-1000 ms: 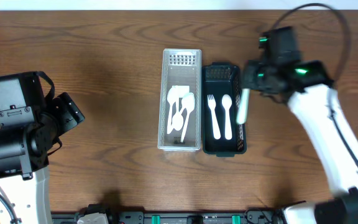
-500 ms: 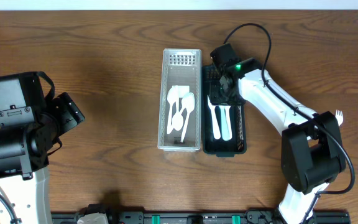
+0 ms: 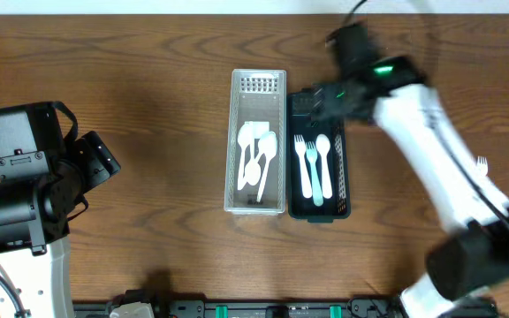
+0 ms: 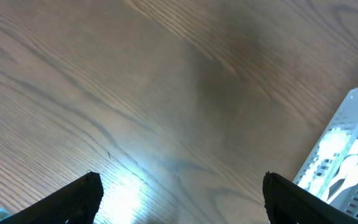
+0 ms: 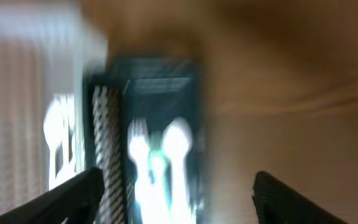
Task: Pack container
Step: 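Lower the fork into the black basket and open the right gripper, then move the right gripper to the last white fork and grasp it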
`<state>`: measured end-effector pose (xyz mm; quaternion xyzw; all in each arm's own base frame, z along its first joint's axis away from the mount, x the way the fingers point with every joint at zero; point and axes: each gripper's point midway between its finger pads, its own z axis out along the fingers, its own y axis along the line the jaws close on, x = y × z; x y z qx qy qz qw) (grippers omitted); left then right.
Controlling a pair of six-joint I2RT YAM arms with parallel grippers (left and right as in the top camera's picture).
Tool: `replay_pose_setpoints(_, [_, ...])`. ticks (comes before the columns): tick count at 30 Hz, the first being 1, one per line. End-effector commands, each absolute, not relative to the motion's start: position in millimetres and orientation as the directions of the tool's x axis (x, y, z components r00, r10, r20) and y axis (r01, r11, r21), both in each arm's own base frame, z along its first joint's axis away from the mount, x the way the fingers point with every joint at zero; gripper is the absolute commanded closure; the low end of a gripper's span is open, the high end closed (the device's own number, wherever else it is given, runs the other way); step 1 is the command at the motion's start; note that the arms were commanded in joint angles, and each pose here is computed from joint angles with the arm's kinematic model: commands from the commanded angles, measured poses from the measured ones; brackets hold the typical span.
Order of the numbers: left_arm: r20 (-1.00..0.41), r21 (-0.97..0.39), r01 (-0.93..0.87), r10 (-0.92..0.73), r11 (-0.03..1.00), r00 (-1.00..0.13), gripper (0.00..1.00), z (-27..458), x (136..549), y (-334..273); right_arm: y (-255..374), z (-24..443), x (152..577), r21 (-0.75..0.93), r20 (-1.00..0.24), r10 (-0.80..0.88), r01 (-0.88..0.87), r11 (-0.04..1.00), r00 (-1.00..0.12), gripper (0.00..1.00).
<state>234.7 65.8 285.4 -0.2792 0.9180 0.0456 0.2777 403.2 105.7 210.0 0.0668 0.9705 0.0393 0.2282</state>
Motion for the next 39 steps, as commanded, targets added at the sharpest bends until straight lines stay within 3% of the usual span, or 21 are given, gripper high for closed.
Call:
replay_pose_setpoints(1, [-0.528, -0.068, -0.533, -0.484, 0.843, -0.698, 0.15, 284, 234, 66, 15, 274, 394, 0.077, -0.57, 0.283, 0.292, 0.953, -0.771, 0.16])
replay_pose_setpoints(8, [-0.529, -0.069, -0.533, -0.484, 0.843, -0.697, 0.15, 284, 234, 66, -122, 255, 349, -0.017, -0.491, 0.451, 0.525, 0.851, -0.746, 0.07])
replay_pose_setpoints(15, [-0.529, -0.069, -0.533, -0.484, 0.843, -0.697, 0.15, 284, 234, 66, -192, 188, 336, -0.146, -0.426, 0.376, 0.473, 0.869, -0.823, 0.03])
replay_pose_setpoints(28, [-0.529, -0.069, -0.533, -0.484, 0.843, -0.697, 0.15, 284, 234, 66, -221, 60, 326, -0.108, -0.211, 0.463, 0.491, 0.865, -0.861, 0.04])
replay_pose_setpoints(39, [-0.528, -0.068, -0.533, -0.484, 0.843, -0.698, 0.15, 284, 234, 66, -217, -8, 320, -0.048, -0.068, 0.495, 0.498, 0.866, -0.866, 0.06])
